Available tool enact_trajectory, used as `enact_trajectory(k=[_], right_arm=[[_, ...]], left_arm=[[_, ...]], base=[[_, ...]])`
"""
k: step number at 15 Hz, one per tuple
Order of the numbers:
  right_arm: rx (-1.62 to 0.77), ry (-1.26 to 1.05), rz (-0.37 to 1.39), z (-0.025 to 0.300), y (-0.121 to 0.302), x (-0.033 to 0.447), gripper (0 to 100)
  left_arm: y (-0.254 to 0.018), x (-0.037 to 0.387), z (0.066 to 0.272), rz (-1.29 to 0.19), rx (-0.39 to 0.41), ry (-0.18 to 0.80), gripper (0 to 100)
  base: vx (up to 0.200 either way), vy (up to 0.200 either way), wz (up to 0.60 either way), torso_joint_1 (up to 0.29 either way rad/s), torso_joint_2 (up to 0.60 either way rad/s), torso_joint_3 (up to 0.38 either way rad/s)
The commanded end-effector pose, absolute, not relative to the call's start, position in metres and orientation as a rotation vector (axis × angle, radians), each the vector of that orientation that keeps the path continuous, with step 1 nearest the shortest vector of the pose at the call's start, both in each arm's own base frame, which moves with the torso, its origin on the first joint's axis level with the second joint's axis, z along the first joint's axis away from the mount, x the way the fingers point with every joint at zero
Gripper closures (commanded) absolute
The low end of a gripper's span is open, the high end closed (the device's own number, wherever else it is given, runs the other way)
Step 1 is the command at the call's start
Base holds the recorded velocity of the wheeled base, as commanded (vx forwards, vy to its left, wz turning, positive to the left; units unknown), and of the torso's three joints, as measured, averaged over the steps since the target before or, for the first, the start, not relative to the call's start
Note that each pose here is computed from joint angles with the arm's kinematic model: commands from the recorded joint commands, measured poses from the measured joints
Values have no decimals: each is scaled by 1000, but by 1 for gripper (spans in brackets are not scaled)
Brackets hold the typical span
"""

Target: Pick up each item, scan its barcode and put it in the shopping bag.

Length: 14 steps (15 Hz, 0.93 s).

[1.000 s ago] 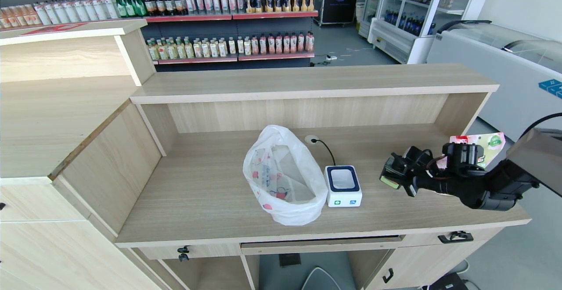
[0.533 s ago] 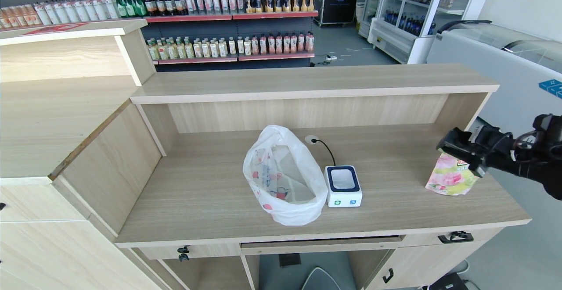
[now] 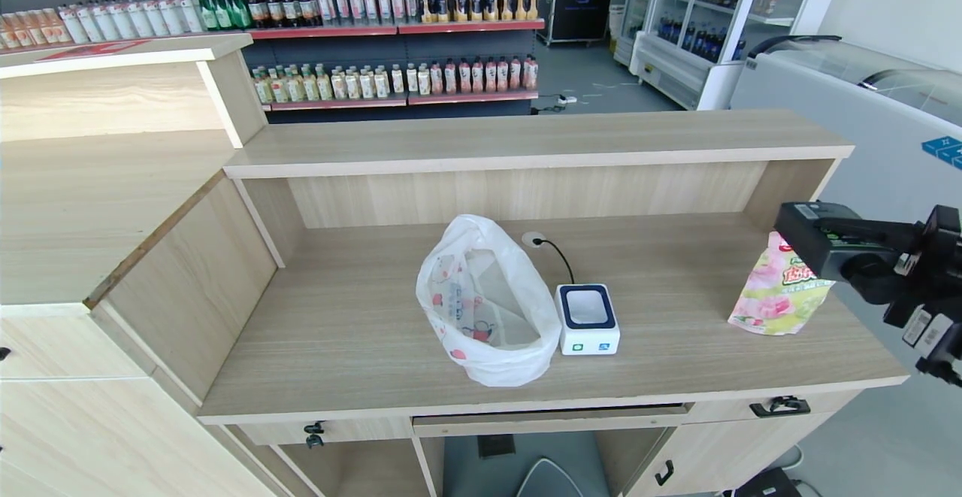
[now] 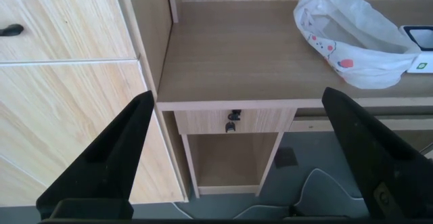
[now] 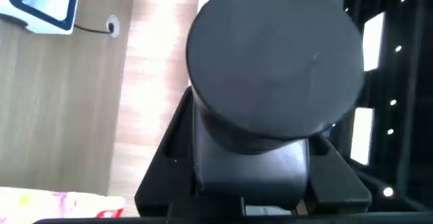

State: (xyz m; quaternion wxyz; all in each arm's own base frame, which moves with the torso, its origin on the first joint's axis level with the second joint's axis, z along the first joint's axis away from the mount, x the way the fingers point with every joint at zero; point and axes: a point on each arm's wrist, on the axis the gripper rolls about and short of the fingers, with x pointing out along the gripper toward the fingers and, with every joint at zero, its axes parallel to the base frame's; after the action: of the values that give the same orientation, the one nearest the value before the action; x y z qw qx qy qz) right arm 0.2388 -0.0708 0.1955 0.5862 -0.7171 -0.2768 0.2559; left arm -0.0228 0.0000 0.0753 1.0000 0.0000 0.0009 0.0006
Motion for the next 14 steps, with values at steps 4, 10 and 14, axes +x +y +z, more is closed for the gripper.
enact_trajectory(k=[4, 10, 14], right_arm=[[-1949, -1379, 513, 230, 36, 155, 100], [-2019, -1613, 527, 207, 89, 168, 100], [-1932, -1750, 547, 213, 110, 158, 100]], left_arm=[[0, -23, 75, 2, 0, 3, 0], [0, -23, 75, 2, 0, 3, 0], [0, -23, 75, 2, 0, 5, 0]], base=[[0, 0, 0, 0, 0, 0], [0, 0, 0, 0, 0, 0], [0, 0, 0, 0, 0, 0]])
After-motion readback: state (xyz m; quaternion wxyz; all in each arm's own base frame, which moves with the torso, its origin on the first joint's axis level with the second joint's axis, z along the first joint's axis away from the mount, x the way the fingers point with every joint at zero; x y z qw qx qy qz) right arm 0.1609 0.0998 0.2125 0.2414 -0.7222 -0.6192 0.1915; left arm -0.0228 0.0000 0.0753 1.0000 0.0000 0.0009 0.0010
